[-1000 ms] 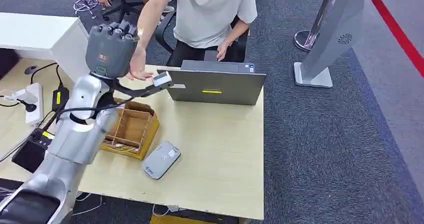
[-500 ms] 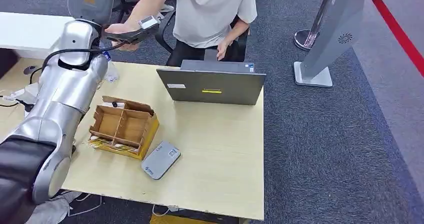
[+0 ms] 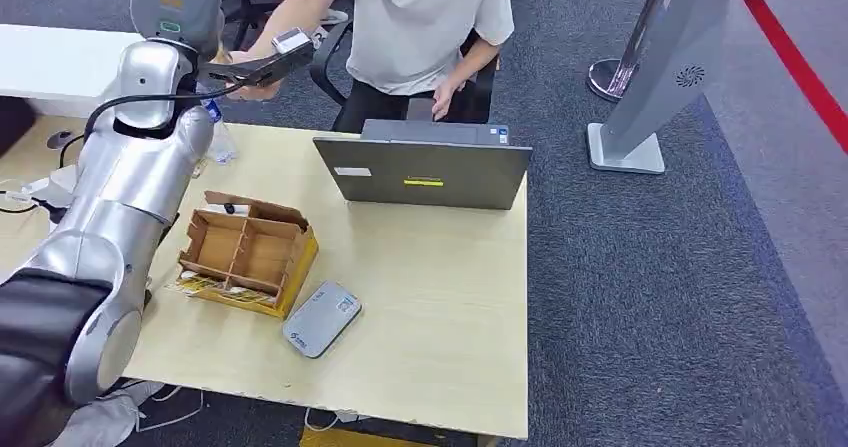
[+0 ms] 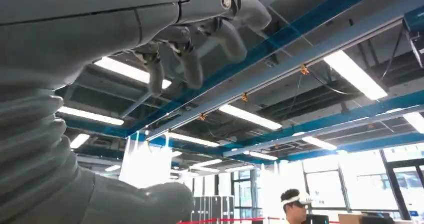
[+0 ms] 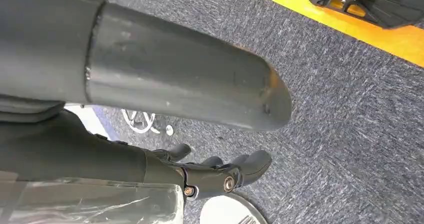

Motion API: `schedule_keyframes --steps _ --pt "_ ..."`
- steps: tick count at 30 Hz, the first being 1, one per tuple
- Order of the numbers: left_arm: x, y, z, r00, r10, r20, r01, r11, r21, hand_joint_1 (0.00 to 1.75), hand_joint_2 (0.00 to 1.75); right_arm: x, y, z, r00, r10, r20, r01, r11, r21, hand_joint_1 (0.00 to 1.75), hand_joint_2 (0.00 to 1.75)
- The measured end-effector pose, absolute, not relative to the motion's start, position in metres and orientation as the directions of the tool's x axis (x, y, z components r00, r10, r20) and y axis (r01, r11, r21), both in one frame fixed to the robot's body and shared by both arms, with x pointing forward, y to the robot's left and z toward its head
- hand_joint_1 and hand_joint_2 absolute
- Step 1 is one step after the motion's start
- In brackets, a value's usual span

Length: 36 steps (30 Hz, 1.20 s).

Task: Pass the card to the sensor for recognition and then transmit it.

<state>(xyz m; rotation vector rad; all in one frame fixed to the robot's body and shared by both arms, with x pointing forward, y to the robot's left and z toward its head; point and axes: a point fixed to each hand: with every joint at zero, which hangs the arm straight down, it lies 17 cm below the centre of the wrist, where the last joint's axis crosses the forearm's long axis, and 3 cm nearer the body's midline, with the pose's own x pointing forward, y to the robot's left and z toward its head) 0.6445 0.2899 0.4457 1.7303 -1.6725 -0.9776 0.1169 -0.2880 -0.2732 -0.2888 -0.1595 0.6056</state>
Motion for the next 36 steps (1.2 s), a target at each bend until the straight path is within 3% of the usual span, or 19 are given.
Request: schedule_keyframes --steps 6,12,22,36 --pt "0.646 0.288 0.437 -0.054 -0.992 -0.115 -0.579 -0.063 0.813 0.00 1.75 0.116 -0.288 -0.273 0.813 0.578 0.064 -0.534 0.785 -0.313 0.00 0.00" --pt "0.631 0.251 0.400 -0.213 -0.977 0.013 -0.470 0.114 0.875 0.00 1.75 0.106 -0.288 -0.275 0.835 0.546 0.074 -0.502 0.809 -0.306 0.00 0.00" --pt "0.594 0.222 0.406 -0.320 -0.947 0.034 -0.499 0.199 0.843 0.00 1.75 0.096 -0.289 -0.277 0.853 0.517 0.069 -0.476 0.826 -0.302 0.00 0.00" --pt "0.384 0.202 0.291 -0.488 -0.847 -0.211 -0.607 0.156 0.779 0.00 1.75 0.074 -0.298 -0.280 0.930 0.362 0.063 -0.327 0.894 -0.306 0.00 0.00"
